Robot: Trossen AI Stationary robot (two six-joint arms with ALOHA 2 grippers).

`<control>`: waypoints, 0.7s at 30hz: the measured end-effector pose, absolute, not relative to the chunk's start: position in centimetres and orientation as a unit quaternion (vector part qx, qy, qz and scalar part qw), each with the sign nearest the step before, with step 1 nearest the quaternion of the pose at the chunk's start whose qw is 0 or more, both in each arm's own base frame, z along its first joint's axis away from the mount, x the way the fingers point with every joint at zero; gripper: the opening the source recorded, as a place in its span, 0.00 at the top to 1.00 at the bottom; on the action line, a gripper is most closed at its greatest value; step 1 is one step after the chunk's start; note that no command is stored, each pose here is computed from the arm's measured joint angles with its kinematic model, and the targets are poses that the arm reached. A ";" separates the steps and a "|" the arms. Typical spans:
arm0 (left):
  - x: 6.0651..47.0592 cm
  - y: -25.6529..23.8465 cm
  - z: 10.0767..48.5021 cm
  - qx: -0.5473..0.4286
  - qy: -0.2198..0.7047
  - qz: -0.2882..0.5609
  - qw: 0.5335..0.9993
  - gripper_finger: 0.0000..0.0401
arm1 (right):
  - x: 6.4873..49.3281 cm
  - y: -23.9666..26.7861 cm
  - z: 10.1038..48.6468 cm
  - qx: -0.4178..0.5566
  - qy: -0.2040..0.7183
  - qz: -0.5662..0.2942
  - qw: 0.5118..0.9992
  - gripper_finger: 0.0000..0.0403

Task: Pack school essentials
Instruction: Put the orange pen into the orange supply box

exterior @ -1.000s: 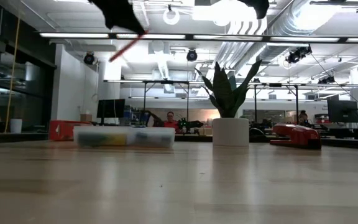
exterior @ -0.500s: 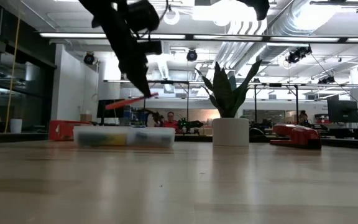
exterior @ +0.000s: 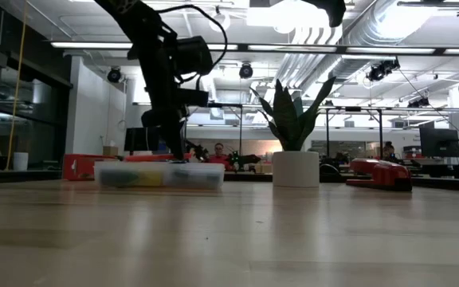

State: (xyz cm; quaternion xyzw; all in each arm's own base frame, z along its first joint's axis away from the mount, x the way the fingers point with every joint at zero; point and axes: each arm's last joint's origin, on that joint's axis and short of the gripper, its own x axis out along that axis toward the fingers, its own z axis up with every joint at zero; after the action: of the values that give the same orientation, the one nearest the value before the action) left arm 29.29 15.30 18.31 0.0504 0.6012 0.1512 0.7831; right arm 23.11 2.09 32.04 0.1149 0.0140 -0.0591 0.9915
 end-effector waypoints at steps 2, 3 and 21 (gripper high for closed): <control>29.2 15.4 18.1 0.048 0.607 0.150 0.779 0.99 | 23.1 2.1 32.0 0.114 0.014 -0.059 0.992 0.47; 29.2 15.4 18.0 0.046 0.607 0.150 0.779 0.99 | 23.1 2.1 32.0 0.115 0.014 -0.059 0.992 0.47; 29.1 15.4 18.0 0.043 0.612 0.153 0.775 0.84 | 23.1 2.1 32.0 0.122 0.014 -0.059 0.991 0.47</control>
State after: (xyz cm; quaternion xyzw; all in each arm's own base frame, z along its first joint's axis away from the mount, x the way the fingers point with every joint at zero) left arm 29.07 15.43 18.01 0.0426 0.6122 0.1533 0.7745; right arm 23.11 2.09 32.03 0.1224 0.0139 -0.0594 0.9906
